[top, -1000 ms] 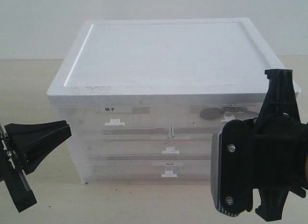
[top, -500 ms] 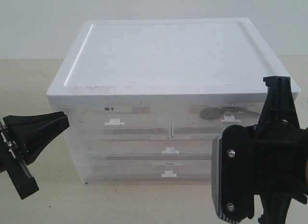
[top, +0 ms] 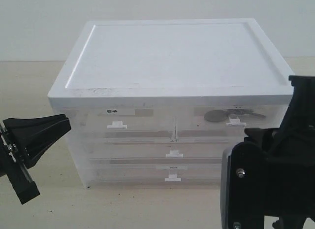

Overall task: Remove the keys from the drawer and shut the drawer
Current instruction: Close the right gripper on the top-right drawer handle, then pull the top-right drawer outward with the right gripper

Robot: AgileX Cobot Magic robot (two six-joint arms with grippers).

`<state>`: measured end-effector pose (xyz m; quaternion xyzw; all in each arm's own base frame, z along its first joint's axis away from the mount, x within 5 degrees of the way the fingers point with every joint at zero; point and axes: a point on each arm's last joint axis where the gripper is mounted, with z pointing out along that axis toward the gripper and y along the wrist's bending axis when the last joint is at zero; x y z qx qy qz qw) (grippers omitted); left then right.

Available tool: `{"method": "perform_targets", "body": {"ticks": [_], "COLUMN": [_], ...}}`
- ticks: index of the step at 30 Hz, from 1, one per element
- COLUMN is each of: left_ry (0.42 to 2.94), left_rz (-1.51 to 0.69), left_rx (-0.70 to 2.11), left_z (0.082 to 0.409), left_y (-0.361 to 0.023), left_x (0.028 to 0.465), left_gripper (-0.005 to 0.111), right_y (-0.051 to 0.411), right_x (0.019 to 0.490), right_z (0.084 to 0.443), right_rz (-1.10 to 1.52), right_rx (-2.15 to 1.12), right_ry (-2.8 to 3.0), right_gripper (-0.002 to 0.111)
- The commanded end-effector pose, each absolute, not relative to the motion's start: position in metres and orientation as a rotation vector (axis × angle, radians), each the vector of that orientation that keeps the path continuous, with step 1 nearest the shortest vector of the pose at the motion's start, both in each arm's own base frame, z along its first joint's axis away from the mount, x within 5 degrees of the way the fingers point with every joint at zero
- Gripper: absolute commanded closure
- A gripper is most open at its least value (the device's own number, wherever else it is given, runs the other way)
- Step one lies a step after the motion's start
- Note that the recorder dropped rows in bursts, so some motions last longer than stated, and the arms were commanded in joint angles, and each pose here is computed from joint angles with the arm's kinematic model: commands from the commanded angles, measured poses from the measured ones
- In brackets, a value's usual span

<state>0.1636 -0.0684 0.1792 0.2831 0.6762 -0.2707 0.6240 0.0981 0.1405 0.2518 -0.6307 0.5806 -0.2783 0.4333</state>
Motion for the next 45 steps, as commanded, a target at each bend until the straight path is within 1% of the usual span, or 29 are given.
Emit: {"method": "perform_targets", "body": {"ticks": [1,2,3,6,8,12,16,20,28,34,36,37,38,42,45], "left_ry": [1.542,1.542,1.542,1.542,1.542,1.542,1.541,1.541,1.543,1.543,1.543,1.543,1.543,1.543,1.544], "left_rz": [-0.632,-0.632,-0.632,-0.632,-0.633,-0.633,-0.636,-0.636,-0.635,-0.638,-0.638,-0.638,-0.638,-0.638,-0.638], "left_rx": [0.662,0.662,0.662,0.662,0.664,0.664,0.671,0.671,0.665,0.666,0.666,0.666,0.666,0.666,0.664], "left_z": [0.18,0.18,0.18,0.18,0.18,0.18,0.179,0.179,0.179,0.179,0.179,0.179,0.179,0.179,0.179], "left_y": [-0.07,-0.07,-0.07,-0.07,-0.07,-0.07,-0.071,-0.071,-0.07,-0.071,-0.071,-0.071,-0.071,-0.071,-0.07], "left_x": [0.164,0.164,0.164,0.164,0.164,0.164,0.164,0.164,0.164,0.164,0.164,0.164,0.164,0.164,0.164], "left_gripper": [0.102,0.102,0.102,0.102,0.102,0.102,0.102,0.102,0.102,0.102,0.102,0.102,0.102,0.102,0.102], "right_y": [0.144,0.145,0.145,0.145,0.149,0.155,0.154,0.149,0.152,0.159,0.16,0.161,0.161,0.159,0.17], "right_x": [0.098,0.098,0.099,0.101,0.099,0.101,0.114,0.129,0.133,0.137,0.14,0.14,0.14,0.139,0.117], "right_z": [0.254,0.255,0.256,0.257,0.253,0.245,0.237,0.233,0.234,0.22,0.215,0.213,0.213,0.214,0.213], "right_rz": [-0.656,-0.662,-0.679,-0.727,-0.696,-0.725,-0.802,-0.77,-0.753,-0.826,-0.865,-0.873,-0.875,-0.898,-0.875], "right_rx": [-1.562,-1.564,-1.557,-1.547,-1.573,-1.622,-1.609,-1.57,-1.569,-1.621,-1.604,-1.614,-1.613,-1.596,-1.638], "right_ry": [1.399,1.375,1.361,1.343,1.346,1.328,1.383,1.461,1.415,1.417,1.43,1.431,1.43,1.453,1.406], "right_gripper": [0.08,0.075,0.074,0.081,0.084,0.084,0.084,0.084,0.084,0.084,0.09,0.101,0.109,0.108,0.108]}}
